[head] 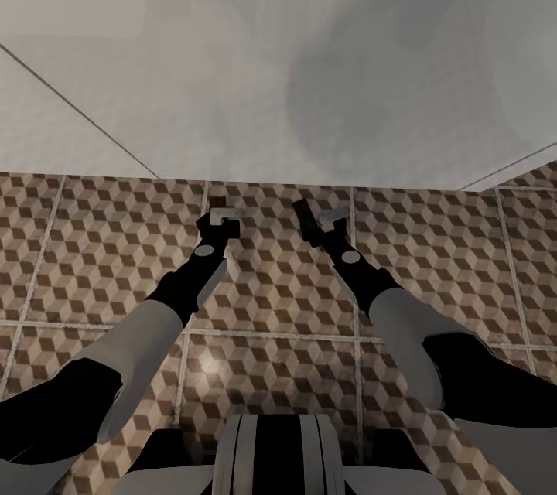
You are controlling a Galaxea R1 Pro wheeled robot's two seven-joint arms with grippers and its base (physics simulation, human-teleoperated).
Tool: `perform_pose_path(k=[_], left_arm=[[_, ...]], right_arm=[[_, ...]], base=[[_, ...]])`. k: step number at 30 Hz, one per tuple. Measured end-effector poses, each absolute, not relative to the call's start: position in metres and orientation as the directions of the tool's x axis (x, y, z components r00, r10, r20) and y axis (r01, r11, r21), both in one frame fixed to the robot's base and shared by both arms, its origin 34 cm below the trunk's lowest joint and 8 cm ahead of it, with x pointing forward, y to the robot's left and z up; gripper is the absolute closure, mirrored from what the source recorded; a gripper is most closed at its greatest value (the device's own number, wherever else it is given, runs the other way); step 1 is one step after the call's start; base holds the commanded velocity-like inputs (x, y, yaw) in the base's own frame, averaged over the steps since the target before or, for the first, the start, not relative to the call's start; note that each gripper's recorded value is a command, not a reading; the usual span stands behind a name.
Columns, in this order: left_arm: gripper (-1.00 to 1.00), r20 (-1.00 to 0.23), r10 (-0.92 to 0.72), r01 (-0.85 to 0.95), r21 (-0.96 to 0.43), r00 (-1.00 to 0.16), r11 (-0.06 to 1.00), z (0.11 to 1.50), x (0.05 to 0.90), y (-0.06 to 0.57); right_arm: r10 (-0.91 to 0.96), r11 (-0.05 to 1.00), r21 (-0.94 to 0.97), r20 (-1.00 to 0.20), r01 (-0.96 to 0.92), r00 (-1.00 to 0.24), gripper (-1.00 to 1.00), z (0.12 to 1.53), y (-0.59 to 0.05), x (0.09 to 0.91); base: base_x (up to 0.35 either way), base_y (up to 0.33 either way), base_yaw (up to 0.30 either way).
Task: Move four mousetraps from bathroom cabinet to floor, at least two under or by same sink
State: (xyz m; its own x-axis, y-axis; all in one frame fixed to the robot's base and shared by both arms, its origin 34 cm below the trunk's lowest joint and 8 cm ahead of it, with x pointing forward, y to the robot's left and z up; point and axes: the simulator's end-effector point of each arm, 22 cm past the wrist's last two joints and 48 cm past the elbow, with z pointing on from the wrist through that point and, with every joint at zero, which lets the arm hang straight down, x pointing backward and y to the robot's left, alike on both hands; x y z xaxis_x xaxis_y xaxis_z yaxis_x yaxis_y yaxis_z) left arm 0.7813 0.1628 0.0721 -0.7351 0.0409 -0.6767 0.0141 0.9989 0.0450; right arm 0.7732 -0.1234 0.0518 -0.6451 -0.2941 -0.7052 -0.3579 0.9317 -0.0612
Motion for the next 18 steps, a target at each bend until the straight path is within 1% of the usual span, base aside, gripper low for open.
perform_pose_path(k=[18], left_arm=[[1.0,-0.659,0.047,0.016,0.053,-0.751,0.998,0.0637,0.7724,0.1656]], right_arm=[[-0.294,0.932,-0.062,-0.705,-0.358,-0.645,-1.0,0.0517,-0.1238,0.7732]], base=[[0.0,0.0,0.0]])
